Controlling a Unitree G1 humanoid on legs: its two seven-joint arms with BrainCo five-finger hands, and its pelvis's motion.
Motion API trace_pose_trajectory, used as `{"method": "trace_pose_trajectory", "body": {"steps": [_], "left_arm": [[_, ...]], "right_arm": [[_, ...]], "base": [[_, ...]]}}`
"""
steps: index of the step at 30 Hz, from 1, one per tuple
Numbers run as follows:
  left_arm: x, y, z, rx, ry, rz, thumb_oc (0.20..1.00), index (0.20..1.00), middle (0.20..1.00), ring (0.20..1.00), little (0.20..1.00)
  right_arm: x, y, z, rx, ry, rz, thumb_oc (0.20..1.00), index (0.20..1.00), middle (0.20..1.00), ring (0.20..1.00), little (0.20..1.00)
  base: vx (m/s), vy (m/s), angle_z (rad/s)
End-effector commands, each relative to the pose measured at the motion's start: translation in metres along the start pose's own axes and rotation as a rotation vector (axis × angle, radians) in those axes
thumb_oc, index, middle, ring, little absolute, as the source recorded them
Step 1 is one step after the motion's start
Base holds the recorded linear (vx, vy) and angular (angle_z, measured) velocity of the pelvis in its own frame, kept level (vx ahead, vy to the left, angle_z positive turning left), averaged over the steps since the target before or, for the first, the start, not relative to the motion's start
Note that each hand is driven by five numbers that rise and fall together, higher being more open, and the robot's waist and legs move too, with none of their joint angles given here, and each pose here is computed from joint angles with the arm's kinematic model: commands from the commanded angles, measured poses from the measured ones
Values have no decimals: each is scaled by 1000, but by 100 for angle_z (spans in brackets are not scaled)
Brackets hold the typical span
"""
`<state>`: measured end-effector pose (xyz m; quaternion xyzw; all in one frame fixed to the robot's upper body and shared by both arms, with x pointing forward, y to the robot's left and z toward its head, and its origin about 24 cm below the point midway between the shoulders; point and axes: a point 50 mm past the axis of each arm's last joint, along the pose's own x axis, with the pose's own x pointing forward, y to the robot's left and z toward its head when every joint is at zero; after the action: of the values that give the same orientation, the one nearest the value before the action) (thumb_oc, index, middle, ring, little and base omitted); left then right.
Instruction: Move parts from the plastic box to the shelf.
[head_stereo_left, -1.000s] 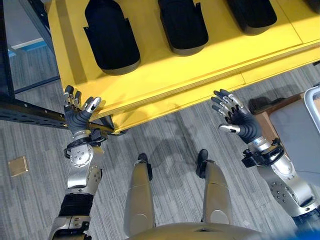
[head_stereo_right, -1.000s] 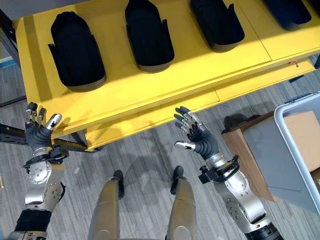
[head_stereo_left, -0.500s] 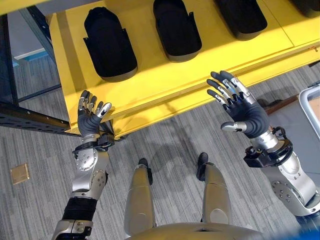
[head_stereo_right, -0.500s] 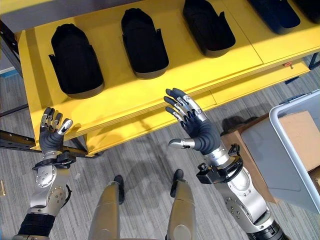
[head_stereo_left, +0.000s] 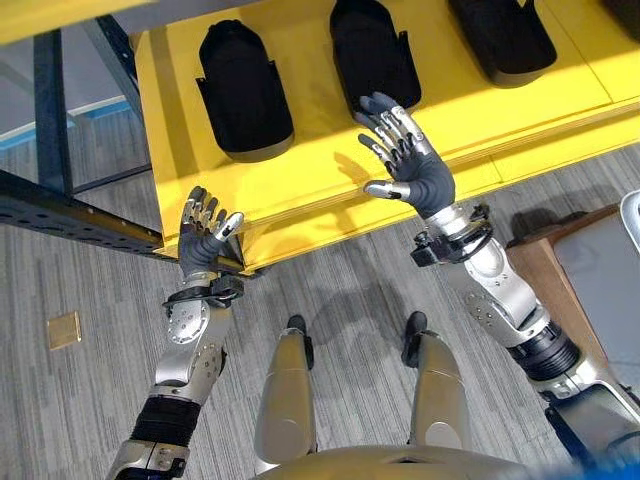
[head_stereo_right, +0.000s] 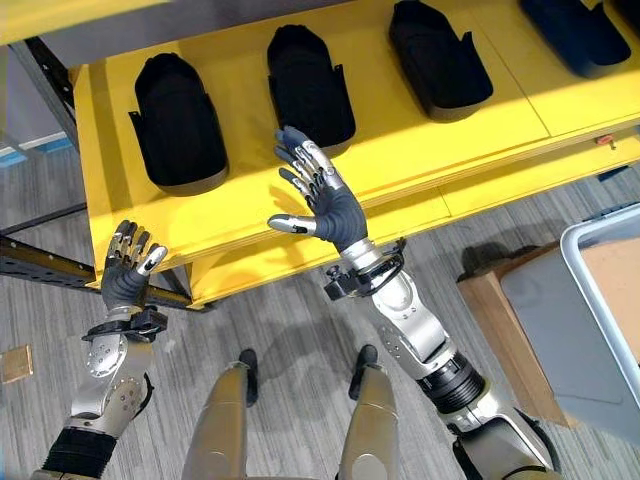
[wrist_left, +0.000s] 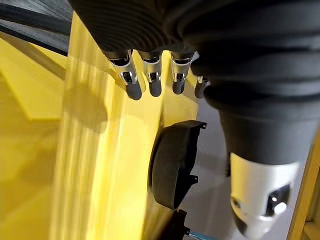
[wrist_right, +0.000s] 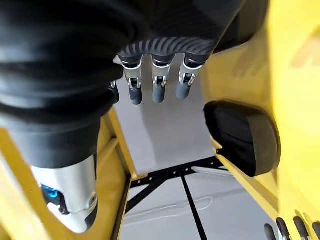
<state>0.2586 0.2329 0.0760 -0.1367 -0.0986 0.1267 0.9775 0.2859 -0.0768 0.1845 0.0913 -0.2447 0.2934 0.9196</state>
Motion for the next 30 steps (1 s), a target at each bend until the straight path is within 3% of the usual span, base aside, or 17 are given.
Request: {"method": "trace_pose_trajectory", "body": {"steps": [1, 30], "left_arm": [[-3, -4, 14, 14, -58, -57, 1000, 1000, 1000, 1000, 1000], [-5, -9, 16, 23, -60, -99, 1000, 1000, 1000, 1000, 1000]], "right_arm": [[8, 7, 20, -7, -125, 5, 1000, 1000, 1000, 1000, 1000], [68, 3, 10, -154, -77, -97, 1000, 1000, 1000, 1000, 1000]], "base": [[13, -13, 6], [2, 2, 2]]}}
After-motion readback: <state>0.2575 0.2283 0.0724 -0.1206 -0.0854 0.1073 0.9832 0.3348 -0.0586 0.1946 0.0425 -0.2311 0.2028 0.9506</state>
